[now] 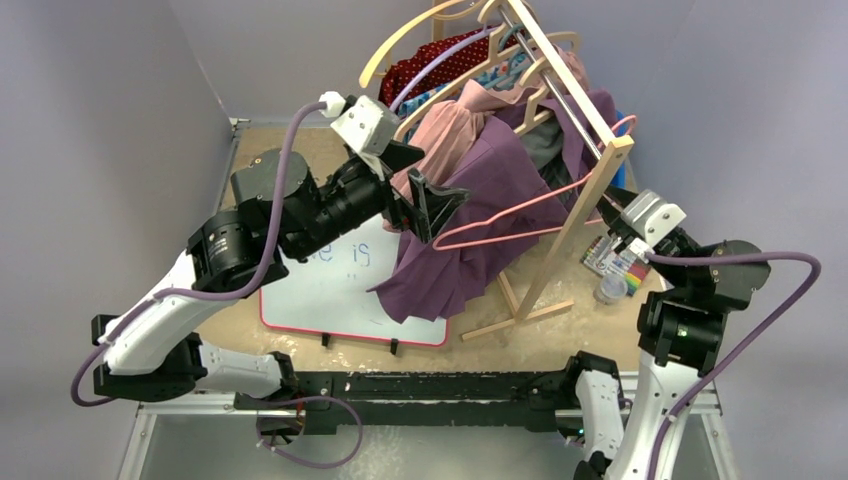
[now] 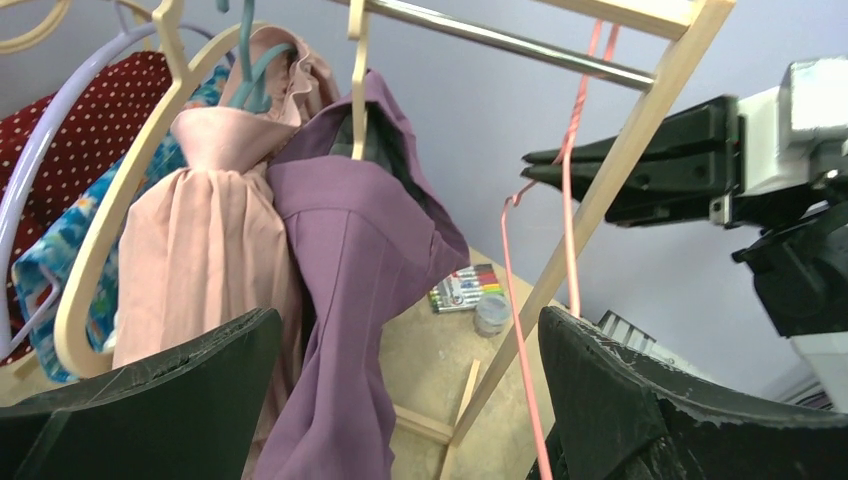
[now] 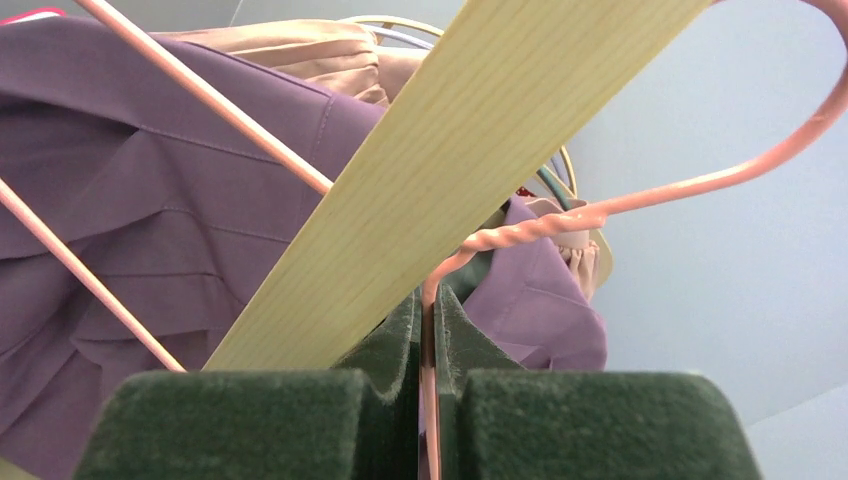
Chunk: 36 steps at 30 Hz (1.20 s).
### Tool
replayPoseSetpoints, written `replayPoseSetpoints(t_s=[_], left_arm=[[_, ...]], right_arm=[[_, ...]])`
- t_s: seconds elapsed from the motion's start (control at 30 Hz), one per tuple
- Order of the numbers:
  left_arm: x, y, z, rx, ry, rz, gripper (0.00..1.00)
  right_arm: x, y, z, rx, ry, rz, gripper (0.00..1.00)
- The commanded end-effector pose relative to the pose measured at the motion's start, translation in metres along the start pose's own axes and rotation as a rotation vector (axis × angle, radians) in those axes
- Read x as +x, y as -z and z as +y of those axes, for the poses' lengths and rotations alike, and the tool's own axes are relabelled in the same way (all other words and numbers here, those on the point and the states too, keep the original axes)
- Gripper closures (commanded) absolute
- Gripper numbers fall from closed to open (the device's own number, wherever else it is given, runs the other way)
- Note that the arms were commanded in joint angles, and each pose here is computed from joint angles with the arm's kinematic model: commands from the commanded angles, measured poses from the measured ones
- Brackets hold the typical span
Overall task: Remove the skirt from the hanger
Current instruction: Place the hanger at the clothesline.
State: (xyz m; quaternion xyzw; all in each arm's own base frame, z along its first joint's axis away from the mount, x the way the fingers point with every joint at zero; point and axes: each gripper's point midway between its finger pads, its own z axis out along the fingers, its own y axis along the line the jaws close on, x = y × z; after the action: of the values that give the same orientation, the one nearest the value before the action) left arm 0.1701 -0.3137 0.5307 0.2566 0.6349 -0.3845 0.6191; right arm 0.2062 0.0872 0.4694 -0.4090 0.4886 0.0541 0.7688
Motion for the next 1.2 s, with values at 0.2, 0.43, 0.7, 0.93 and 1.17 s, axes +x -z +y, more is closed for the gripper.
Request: replayPoseSetpoints(t_s=[0.2,0.43,0.7,0.93,1.17], left_arm=[[0.000,0.015,0.012,-0.053,0.045,-0.038,0.00],[0.008,0.014,0.009,-0.037,0.072,-0.029,0.00],[0.016,0.006,-0.016,0.070,0.098,0.080,0.00],[0.015,0.019,-0.025,0.120,0.153,0.097,0.00],[0.036,0.018,-0.043,0.197,0.214,0.188,0.04]], right_arm=[[-0.026,-0.005,0.002,-0.108,0.071,-0.039,1.00],[-0.027,-0.007,0.011,-0.178,0.045,-0.049,1.00],[-0.012,-0.009,0.005,-0.139,0.011,-0.023,1.00],[0.002,-0.007,0.001,-0.082,0.002,0.014,1.00],[0.008,-0.007,-0.003,-0.054,-0.006,0.022,1.00]])
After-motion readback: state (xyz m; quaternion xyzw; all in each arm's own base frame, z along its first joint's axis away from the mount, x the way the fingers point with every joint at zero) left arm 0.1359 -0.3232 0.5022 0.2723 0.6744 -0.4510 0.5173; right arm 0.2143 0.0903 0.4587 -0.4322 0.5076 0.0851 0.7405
